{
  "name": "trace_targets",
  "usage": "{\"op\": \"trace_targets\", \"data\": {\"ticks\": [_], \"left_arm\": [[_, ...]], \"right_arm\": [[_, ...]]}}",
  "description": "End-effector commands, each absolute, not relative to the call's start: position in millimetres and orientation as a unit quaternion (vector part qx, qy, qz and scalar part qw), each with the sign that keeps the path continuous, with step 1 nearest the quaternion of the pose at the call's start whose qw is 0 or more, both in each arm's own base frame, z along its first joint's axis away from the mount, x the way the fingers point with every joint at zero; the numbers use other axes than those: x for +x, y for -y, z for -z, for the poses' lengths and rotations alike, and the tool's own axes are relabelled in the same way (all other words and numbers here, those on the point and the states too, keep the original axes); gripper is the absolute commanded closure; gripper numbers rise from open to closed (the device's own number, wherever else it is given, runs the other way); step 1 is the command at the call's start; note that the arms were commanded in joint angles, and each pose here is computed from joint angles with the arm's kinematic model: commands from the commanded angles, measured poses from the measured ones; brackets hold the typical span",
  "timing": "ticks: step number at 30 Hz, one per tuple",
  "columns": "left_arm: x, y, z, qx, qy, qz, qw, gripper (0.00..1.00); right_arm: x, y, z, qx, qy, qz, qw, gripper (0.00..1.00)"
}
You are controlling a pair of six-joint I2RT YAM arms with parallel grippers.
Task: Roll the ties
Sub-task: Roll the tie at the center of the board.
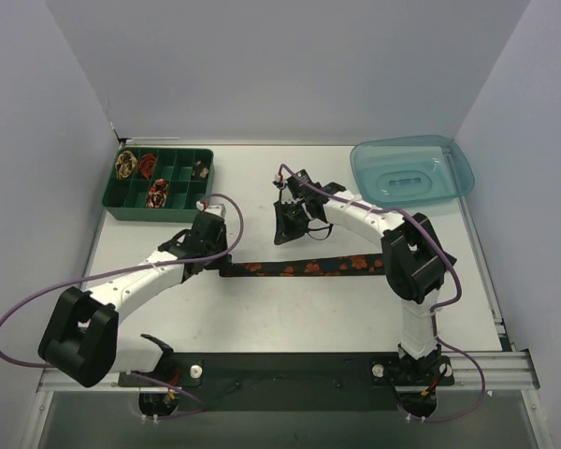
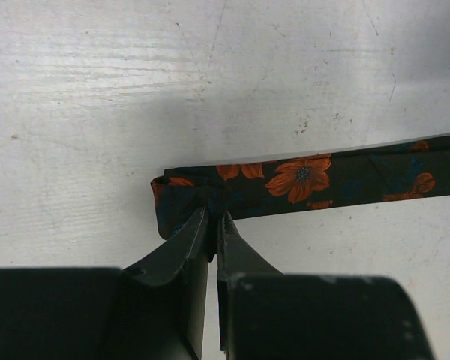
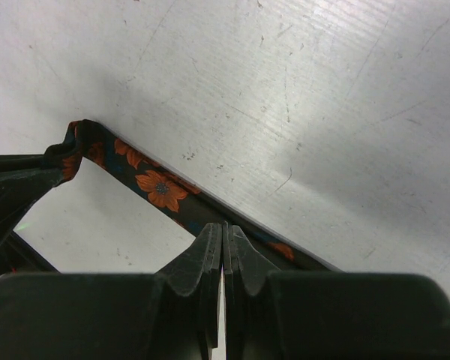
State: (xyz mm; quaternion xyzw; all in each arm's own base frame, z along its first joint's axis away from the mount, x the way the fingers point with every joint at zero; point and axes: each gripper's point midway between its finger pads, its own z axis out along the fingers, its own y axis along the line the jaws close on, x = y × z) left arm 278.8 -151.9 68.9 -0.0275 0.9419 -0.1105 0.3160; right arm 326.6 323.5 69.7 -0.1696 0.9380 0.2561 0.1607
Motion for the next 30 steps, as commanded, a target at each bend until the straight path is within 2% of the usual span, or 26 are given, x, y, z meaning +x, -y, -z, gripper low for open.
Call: {"op": "trace_targets", "data": {"ticks": [1, 13, 17, 19, 21, 25, 30], "left_arm": [[293.7, 176.1, -82.7, -0.023, -0.929, 0.147, 0.34, 1.0], [294.1, 205.9, -64.5, -0.026, -0.924, 0.198, 0.325, 1.0], [293.6, 209.8, -57.0, -0.032, -0.924, 0.209, 0.32, 0.82], [293.1, 212.6, -55.1, -0.036, -0.922, 0.216, 0.318, 0.56], [289.3, 210.6, -48.6, -0.045, -0.922, 0.219, 0.315, 0.45], [290.2, 226.1, -60.0, -0.053, -0.9, 0.278, 0.331, 0.41], [289.5, 228.0, -58.7, -0.069, -0.892, 0.295, 0.335, 0.44]], "right_arm": [[323.5, -312.8, -81.7, -0.172, -0.939, -0.245, 0.168, 1.0], [325.1, -312.4, -75.8, -0.168, -0.942, -0.241, 0.164, 1.0], [324.1, -311.7, -71.8, -0.168, -0.943, -0.24, 0.158, 1.0], [323.2, -312.0, -71.3, -0.168, -0.943, -0.24, 0.157, 1.0], [322.7, -310.7, -69.6, -0.167, -0.944, -0.238, 0.156, 1.0], [322.8, -311.6, -69.5, -0.168, -0.944, -0.239, 0.155, 1.0], [323.2, -312.7, -69.9, -0.17, -0.943, -0.241, 0.155, 1.0]]}}
